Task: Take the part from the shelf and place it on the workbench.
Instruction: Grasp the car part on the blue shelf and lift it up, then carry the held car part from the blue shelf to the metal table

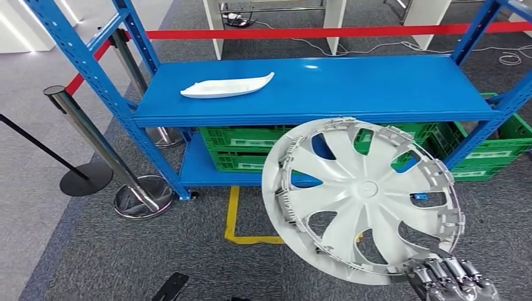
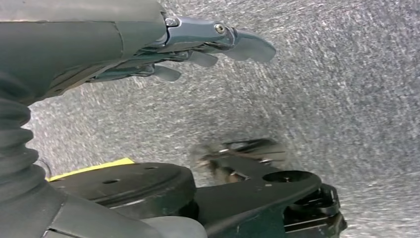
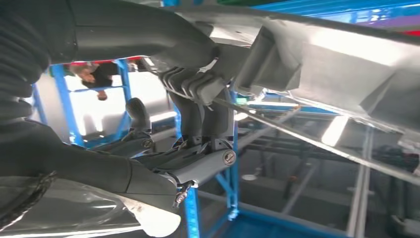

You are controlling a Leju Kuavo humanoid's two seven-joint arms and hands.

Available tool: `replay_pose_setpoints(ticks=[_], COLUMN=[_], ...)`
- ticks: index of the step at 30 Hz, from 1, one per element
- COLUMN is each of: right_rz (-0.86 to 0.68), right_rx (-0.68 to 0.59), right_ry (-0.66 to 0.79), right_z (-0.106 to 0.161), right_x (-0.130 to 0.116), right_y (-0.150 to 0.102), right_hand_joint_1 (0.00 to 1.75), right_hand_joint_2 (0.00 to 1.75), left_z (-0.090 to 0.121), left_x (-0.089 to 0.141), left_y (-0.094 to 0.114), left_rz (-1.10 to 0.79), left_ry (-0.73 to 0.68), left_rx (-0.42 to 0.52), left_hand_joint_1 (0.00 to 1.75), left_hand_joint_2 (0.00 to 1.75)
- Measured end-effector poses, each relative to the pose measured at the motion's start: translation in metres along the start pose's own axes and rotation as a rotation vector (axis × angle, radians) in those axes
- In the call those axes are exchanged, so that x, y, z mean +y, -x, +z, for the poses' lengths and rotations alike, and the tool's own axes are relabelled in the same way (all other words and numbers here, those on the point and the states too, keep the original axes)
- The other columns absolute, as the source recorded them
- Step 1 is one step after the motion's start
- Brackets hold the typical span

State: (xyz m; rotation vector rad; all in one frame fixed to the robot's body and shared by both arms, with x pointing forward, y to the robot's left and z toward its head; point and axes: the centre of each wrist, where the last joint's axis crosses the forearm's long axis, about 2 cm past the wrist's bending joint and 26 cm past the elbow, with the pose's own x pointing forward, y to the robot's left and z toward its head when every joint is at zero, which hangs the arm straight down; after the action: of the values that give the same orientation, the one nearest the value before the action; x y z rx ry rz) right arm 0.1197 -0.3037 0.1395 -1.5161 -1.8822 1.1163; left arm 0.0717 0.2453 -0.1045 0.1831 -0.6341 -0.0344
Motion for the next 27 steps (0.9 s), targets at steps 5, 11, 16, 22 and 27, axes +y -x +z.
replay_pose_setpoints(ticks=[5, 11, 16, 22, 27], right_rz=[-0.009, -0.001, 0.009, 0.026, 0.029], right_rx=[0.024, 0.013, -0.002, -0.04, -0.031], right_ry=[0.006, -0.008, -0.022, -0.044, -0.051], right_z=[0.005, 0.013, 0.017, 0.019, 0.018], right_x=[-0.013, -0.02, -0.02, -0.014, -0.008], right_y=[-0.003, -0.002, 0.001, 0.007, 0.009], right_hand_joint_1=[1.75, 1.75, 1.75, 1.75, 1.75], right_hand_joint_2=[1.75, 1.75, 1.75, 1.75, 1.75], left_z=[0.0, 0.001, 0.003, 0.003, 0.005], left_x=[0.0, 0.0, -0.003, -0.002, -0.006], left_y=[-0.001, 0.001, 0.004, 0.004, 0.004], left_rz=[-0.032, -0.05, -0.057, -0.065, -0.063], left_ry=[-0.006, -0.01, -0.01, -0.022, -0.054], left_rx=[0.007, 0.018, 0.021, 0.037, 0.081], left_hand_joint_1=[0.0, 0.0, 0.0, 0.0, 0.0], left_hand_joint_2=[1.75, 1.75, 1.75, 1.75, 1.75])
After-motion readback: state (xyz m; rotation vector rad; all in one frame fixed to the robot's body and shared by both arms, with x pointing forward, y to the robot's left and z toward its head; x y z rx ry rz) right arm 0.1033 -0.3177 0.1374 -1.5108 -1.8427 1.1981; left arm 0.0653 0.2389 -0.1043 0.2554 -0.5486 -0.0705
